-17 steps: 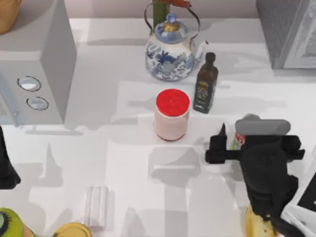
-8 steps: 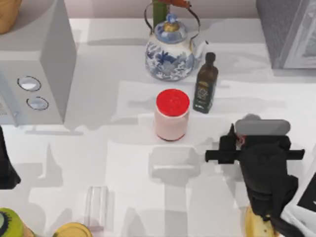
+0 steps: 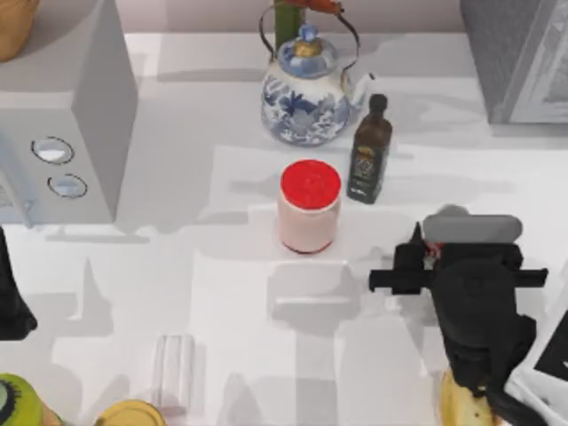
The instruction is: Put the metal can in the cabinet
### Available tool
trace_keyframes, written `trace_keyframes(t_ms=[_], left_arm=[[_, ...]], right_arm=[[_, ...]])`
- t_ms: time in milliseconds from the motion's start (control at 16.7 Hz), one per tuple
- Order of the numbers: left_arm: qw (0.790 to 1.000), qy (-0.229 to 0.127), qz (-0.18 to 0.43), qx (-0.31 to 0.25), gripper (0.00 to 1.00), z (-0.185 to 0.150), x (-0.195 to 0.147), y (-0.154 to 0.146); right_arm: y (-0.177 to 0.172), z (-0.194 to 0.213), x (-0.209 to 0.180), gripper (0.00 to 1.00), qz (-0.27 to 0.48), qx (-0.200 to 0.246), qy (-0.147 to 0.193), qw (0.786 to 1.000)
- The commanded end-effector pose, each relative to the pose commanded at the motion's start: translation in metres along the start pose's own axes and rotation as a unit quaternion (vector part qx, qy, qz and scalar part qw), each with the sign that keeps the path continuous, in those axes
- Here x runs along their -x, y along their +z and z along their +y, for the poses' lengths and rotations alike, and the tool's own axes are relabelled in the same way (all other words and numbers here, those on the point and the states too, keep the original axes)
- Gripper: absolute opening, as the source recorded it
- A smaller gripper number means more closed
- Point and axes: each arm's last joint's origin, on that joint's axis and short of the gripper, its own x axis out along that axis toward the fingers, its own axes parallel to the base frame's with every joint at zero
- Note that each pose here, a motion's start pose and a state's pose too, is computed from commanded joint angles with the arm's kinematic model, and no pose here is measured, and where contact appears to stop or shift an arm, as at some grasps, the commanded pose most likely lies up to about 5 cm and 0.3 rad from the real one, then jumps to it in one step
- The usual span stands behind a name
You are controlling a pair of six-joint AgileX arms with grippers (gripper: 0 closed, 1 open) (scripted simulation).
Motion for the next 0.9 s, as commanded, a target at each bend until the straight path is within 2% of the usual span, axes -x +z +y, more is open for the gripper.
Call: trace_keyframes(t_ms=[240, 420, 900], left_arm=[[1.0, 0.0, 0.0, 0.0, 1.0, 0.0, 0.0, 0.0], [1.0, 0.0, 0.0, 0.0, 1.0, 0.0, 0.0, 0.0], [1.0, 0.0, 0.0, 0.0, 1.0, 0.0, 0.0, 0.0]], right_arm=[[0.003, 0.0, 0.0, 0.0, -0.001, -0.001, -0.001, 1.0], [0.019, 0.004, 0.0, 0.0, -0.003, -0.002, 0.001, 1.0], [0.101, 0.01, 0.021, 0.0, 0.003, 0.003, 0.005, 1.0]])
